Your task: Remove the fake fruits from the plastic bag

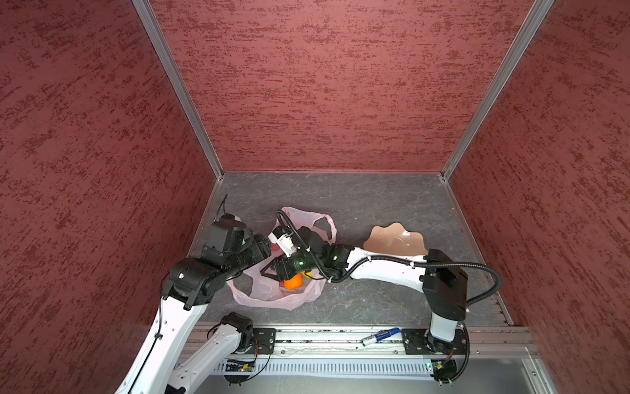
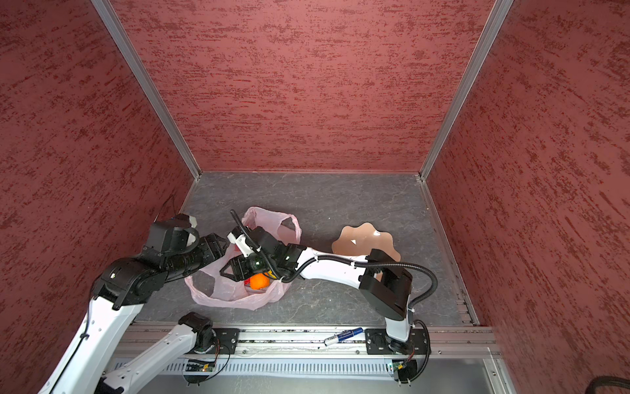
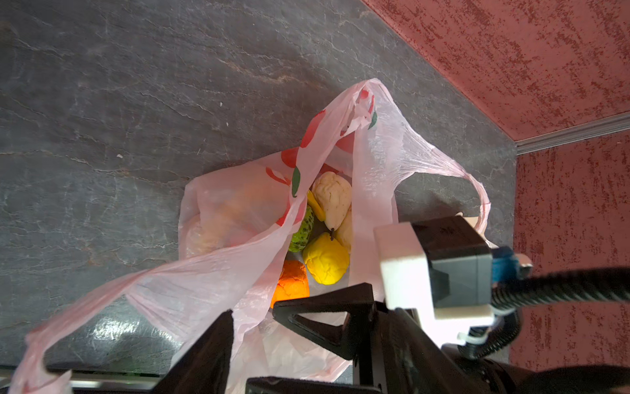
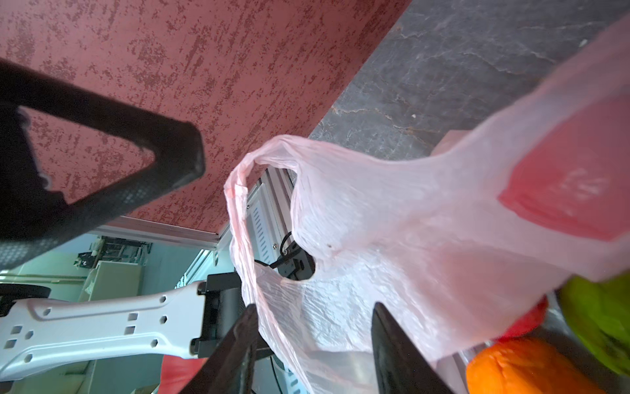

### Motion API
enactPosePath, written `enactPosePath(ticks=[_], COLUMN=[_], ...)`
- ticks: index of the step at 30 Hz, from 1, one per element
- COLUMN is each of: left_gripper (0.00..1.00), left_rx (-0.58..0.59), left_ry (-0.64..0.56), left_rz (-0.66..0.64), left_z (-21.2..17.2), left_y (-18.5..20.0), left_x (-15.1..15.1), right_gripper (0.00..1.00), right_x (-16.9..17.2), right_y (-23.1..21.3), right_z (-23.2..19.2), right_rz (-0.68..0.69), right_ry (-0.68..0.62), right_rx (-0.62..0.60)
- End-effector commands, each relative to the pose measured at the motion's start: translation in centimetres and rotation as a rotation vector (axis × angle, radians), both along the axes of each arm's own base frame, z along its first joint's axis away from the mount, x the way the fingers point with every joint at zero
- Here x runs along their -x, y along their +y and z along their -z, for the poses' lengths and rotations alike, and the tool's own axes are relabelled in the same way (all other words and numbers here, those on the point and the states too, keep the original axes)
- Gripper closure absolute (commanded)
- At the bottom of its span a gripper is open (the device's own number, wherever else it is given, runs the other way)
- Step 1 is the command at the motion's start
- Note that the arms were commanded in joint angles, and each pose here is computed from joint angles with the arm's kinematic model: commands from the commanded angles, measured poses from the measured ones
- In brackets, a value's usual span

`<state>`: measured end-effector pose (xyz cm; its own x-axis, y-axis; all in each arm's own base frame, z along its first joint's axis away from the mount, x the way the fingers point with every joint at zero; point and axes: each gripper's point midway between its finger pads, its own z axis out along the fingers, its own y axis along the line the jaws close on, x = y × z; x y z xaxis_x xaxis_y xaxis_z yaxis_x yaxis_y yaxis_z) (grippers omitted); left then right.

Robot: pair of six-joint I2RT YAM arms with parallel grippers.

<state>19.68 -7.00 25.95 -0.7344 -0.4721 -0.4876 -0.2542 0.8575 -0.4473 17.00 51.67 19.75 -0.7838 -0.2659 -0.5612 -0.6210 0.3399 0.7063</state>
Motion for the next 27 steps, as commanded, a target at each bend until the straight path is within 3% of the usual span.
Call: enactPosePath(ticks=[1, 10, 27], left_gripper=[0.27, 0.21, 0.21], left_rx=[0.012, -0.142, -0.038], left_ry=[0.009, 0.161, 0.221], left_rz=[0.061, 0.098, 0.024], left_z=[0.6, 6.4, 12.7], left_y=[-1.6, -3.0, -3.9], left_x=[-0.5, 0.4, 0.3], right_gripper=[0.46, 0.50, 0.56], right_x=[-1.0, -4.0, -8.7], right_y=[-1.7, -4.1, -10.7], right_z=[1.2, 5.5, 7.8], right_rz=[0.087, 0.255, 0.626], right_ry=[0.005, -0.022, -0.062], right_rx=[0.060, 0.258, 0.403])
